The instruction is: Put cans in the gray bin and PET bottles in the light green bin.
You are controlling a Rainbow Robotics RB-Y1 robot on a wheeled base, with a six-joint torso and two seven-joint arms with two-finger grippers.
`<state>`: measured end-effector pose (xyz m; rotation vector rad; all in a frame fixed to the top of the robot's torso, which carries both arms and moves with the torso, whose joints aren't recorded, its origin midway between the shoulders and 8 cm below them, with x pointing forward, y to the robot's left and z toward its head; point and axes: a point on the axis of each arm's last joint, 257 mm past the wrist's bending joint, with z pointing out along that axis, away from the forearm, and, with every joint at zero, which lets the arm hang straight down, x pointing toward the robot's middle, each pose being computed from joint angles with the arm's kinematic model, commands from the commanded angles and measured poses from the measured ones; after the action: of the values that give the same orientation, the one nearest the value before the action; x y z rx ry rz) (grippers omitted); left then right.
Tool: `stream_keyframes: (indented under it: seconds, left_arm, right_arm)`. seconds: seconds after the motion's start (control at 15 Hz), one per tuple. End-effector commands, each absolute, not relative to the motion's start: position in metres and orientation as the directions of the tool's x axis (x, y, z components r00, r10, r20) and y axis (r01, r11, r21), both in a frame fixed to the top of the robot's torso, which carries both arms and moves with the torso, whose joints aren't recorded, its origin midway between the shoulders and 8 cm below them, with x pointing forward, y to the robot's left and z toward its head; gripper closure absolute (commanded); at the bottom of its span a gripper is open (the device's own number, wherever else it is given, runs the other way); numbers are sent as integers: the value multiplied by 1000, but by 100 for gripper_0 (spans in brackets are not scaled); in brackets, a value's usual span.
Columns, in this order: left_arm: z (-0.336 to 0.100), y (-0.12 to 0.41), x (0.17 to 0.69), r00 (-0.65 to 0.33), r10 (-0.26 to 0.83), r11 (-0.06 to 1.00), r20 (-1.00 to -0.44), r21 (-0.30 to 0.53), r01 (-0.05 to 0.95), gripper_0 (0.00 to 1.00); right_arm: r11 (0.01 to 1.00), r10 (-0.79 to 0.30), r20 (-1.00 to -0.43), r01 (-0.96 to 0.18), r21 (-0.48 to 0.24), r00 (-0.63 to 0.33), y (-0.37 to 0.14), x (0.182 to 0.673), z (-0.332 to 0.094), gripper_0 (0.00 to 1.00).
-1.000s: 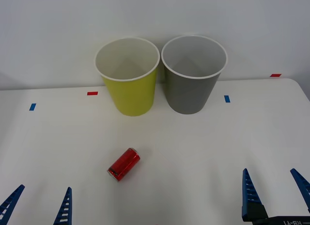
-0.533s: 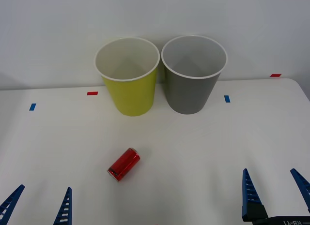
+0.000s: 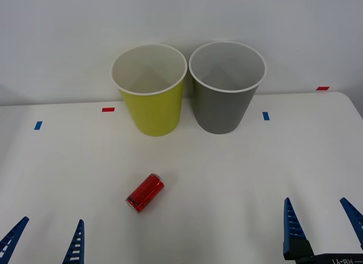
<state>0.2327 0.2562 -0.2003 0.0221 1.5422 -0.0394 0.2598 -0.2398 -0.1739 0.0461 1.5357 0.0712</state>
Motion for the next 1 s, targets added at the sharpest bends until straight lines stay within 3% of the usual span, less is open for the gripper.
stream_keyframes:
  seconds: [0.07,1.0]
  left_arm:
    - [-200,256,233,28,-12,999,-1000,-11,39,0]
    - [-200,256,233,28,-12,999,-1000,-11,39,0]
  right_arm:
    - [997,75,-997,-17,75,34,-240,260,-174,0]
    - [997,75,-997,-17,75,34,-240,260,-174,0]
